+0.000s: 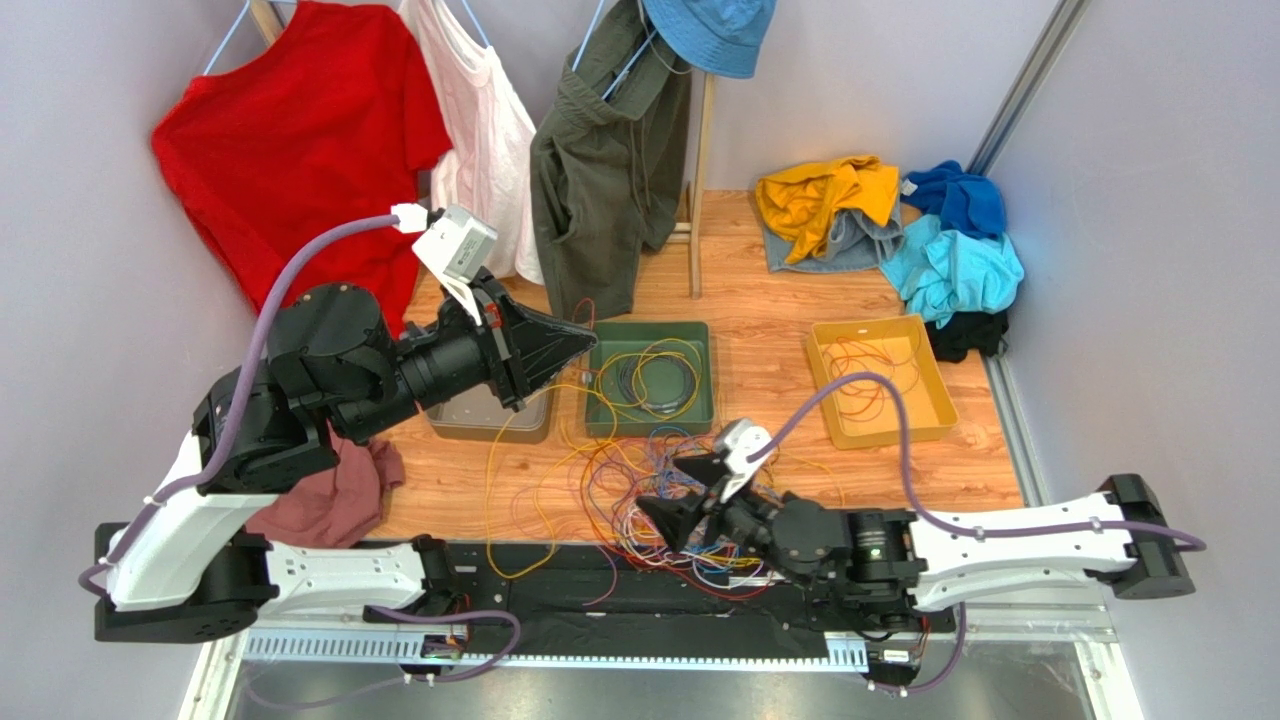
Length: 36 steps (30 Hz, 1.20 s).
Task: Untangle the cables
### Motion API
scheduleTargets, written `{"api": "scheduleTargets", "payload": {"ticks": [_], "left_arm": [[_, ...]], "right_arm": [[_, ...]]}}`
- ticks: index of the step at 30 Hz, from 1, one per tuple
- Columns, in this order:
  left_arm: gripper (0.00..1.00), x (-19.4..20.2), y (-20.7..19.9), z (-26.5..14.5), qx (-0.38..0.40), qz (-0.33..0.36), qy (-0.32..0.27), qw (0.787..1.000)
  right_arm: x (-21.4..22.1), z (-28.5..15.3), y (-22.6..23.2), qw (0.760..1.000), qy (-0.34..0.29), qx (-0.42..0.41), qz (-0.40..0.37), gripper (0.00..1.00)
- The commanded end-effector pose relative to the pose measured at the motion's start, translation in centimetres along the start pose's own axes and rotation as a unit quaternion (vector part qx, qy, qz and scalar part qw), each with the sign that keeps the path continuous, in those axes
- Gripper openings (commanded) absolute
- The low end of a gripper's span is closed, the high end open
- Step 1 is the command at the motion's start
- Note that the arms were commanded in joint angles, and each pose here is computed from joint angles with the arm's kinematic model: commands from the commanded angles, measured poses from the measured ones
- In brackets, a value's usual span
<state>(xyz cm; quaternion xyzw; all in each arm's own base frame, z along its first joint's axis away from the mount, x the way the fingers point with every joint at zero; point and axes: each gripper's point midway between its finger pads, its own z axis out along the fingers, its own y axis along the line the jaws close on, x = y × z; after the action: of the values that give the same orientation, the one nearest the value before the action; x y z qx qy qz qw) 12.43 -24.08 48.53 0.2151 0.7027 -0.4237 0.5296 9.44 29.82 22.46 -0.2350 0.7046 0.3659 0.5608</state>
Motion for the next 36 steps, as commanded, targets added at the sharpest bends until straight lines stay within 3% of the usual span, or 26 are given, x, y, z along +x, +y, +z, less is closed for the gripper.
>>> {"api": "scheduleTargets", "payload": {"ticks": [1, 5, 9, 12, 16, 19, 20, 21, 23, 24, 30, 34, 35, 36], "left_arm": [[0.0, -1.3, -0.9, -1.3, 0.023, 0.003, -0.014, 1.0], [0.0, -0.9, -1.0, -1.0, 0.026, 0.0, -0.008, 1.0], [0.0, -0.6, -1.0, -1.2, 0.029, -0.001, -0.004, 1.0], [0.0, -0.5, -0.7, -1.7, 0.026, -0.002, -0.007, 1.0], [0.0, -0.4, 0.3, -2.9, 0.009, -0.008, -0.018, 1.0], [0.0, 0.6, 2.1, -3.5, -0.025, -0.018, -0.026, 0.999], [0.0, 0.9, 2.6, -3.6, -0.037, -0.026, -0.029, 0.999], [0.0, 2.7, 3.5, -3.0, -0.054, -0.026, -0.013, 0.998], [0.0, 3.6, 4.5, -2.9, -0.071, -0.039, -0.021, 0.997], [0.0, 5.9, 5.5, -2.0, -0.088, -0.038, -0.001, 0.995], [0.0, 12.1, 6.7, 1.6, -0.08, -0.08, -0.004, 0.994], [0.01, 15.3, 7.3, 3.5, -0.077, -0.099, 0.002, 0.992], [0.03, 15.9, 7.4, 3.9, -0.076, -0.099, 0.007, 0.992], [0.14, 17.0, 7.5, 4.7, -0.078, -0.097, 0.018, 0.992]], "right_arm": [[-3.3, 3.3, 2.2, 0.998, -0.048, -0.01, -0.031, 0.74], [-0.4, 7.8, 1.7, 0.996, -0.004, 0.027, -0.079, 0.75], [0.3, 11.4, -1.2, 0.996, 0.009, 0.072, -0.057, 0.74], [0.7, 12.5, -1.8, 0.996, 0.006, 0.074, -0.046, 0.67], [0.0, 12.0, -2.7, 0.994, 0.01, 0.099, -0.042, 0.0], [-2.8, 9.9, -4.0, 0.99, 0.008, 0.134, -0.051, 0.0], [-6.3, 8.5, -4.3, 0.988, -0.021, 0.15, -0.037, 0.0], [-6.7, 7.2, -5.2, 0.985, -0.002, 0.166, -0.053, 0.0], [-10.8, 4.2, -5.7, 0.984, -0.034, 0.17, -0.048, 0.0], [-13.1, 2.9, -5.8, 0.983, -0.044, 0.172, -0.046, 0.0], [-23.9, -4.7, -6.2, 0.982, -0.096, 0.161, -0.02, 0.0], [-27.6, -7.3, -7.0, 0.977, -0.112, 0.181, -0.019, 0.0], [-28.3, -7.7, -7.3, 0.975, -0.116, 0.19, -0.017, 0.0], [-28.4, -8.0, -7.6, 0.974, -0.111, 0.198, -0.022, 0.0]]}}
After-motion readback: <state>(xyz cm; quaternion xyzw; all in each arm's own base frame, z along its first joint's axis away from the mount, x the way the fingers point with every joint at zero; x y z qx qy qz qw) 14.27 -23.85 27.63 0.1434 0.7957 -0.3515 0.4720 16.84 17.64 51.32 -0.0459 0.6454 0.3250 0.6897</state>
